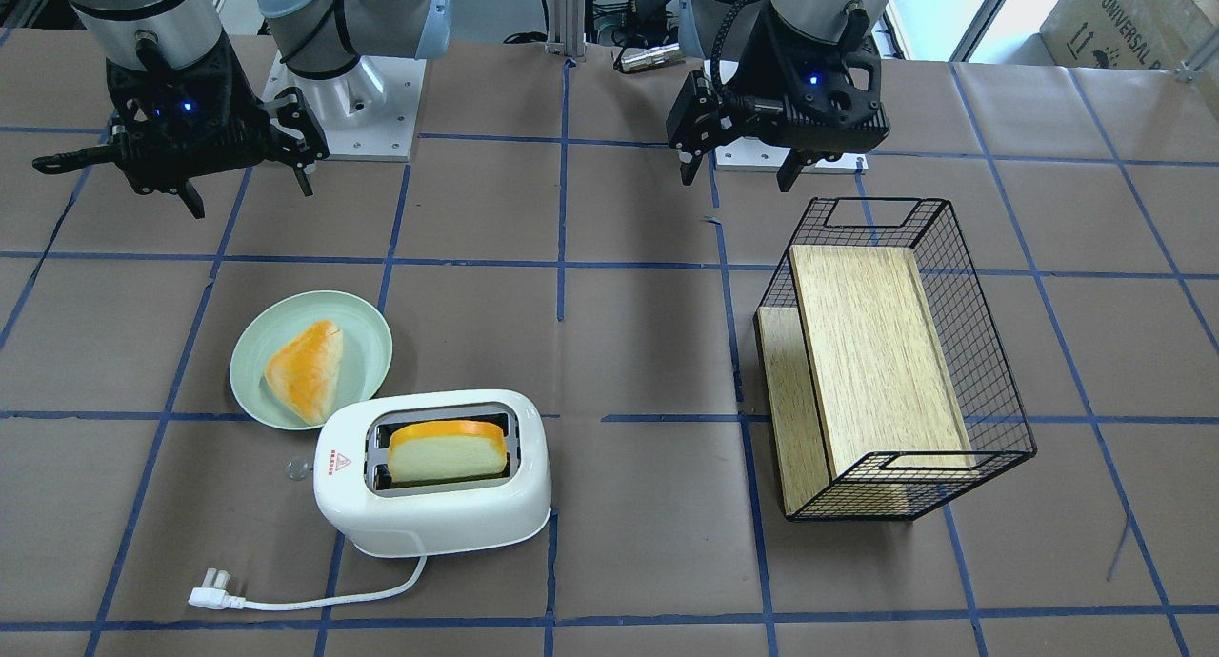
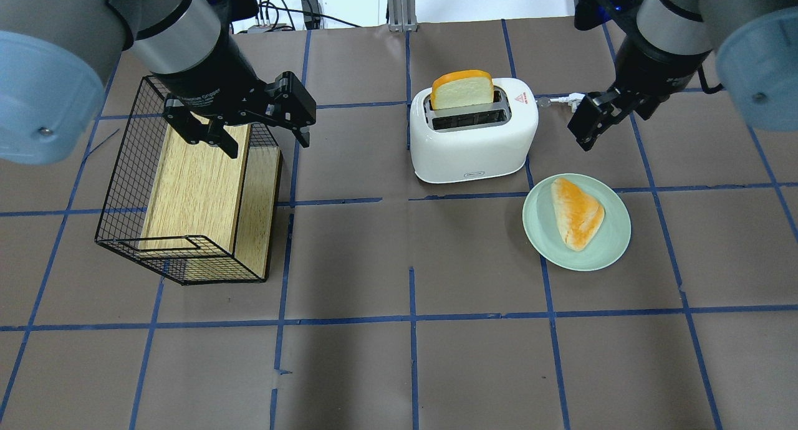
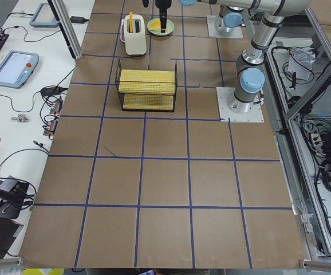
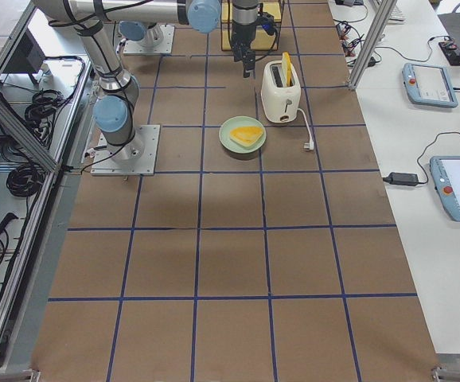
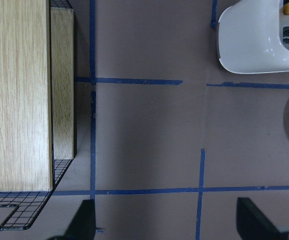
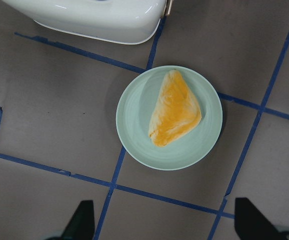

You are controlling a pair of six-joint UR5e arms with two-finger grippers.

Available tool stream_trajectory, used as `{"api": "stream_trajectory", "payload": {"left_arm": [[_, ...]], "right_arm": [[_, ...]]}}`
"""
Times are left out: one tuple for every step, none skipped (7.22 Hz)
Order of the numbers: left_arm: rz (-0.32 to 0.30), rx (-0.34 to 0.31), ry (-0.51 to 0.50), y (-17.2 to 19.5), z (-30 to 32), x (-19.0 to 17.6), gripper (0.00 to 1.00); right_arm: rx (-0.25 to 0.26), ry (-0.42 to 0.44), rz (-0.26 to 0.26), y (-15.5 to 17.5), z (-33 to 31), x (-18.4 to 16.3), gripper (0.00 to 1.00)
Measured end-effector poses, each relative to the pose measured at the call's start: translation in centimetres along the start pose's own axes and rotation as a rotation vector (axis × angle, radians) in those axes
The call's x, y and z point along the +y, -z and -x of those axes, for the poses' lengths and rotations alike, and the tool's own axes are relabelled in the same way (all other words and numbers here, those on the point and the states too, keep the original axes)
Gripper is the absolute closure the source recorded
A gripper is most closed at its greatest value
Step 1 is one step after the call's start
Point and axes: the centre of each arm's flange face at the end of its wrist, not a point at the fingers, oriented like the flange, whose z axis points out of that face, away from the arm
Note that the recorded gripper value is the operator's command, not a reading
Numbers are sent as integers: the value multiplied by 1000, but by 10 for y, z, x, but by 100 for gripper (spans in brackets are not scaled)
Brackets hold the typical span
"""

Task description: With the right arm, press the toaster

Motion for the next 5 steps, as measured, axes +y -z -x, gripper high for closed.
{"api": "stream_trajectory", "payload": {"left_arm": [[0, 0, 0, 0, 0, 0, 0], [0, 0, 0, 0, 0, 0, 0], [0, 0, 0, 0, 0, 0, 0], [-1, 0, 0, 0, 0, 0, 0], [-1, 0, 0, 0, 0, 0, 0]], "right_arm": [[-6, -58, 12, 1, 2, 4, 0], [-11, -117, 15, 2, 5, 5, 0], [-14, -166, 15, 3, 9, 6, 0], [-15, -186, 15, 3, 13, 6, 0], [-15, -193, 15, 2, 15, 5, 0]]}}
